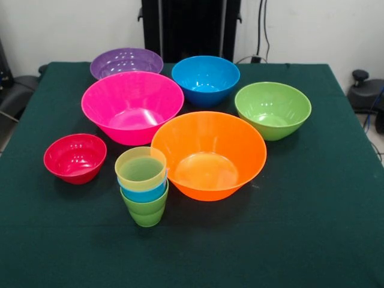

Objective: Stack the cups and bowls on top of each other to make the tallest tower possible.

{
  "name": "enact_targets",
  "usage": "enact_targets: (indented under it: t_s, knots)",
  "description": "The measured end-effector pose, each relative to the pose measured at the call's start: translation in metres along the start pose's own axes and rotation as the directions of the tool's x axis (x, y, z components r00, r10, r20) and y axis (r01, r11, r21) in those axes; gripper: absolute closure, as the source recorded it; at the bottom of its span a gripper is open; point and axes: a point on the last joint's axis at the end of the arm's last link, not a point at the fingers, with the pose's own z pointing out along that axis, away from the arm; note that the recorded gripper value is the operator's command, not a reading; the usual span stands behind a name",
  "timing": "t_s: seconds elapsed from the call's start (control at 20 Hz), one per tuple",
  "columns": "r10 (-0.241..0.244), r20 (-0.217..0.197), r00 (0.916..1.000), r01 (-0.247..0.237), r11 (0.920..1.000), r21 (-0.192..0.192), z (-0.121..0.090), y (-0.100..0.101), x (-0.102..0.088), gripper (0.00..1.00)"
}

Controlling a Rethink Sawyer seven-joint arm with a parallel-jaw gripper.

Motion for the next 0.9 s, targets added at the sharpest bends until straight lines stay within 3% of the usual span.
enact_targets:
  t_s: [0.9]
  knots:
    - [0.003, 0.049, 0.9988, -0.003, 0.9999, 0.012, -0.039, -0.001, -0.004, 1.0]
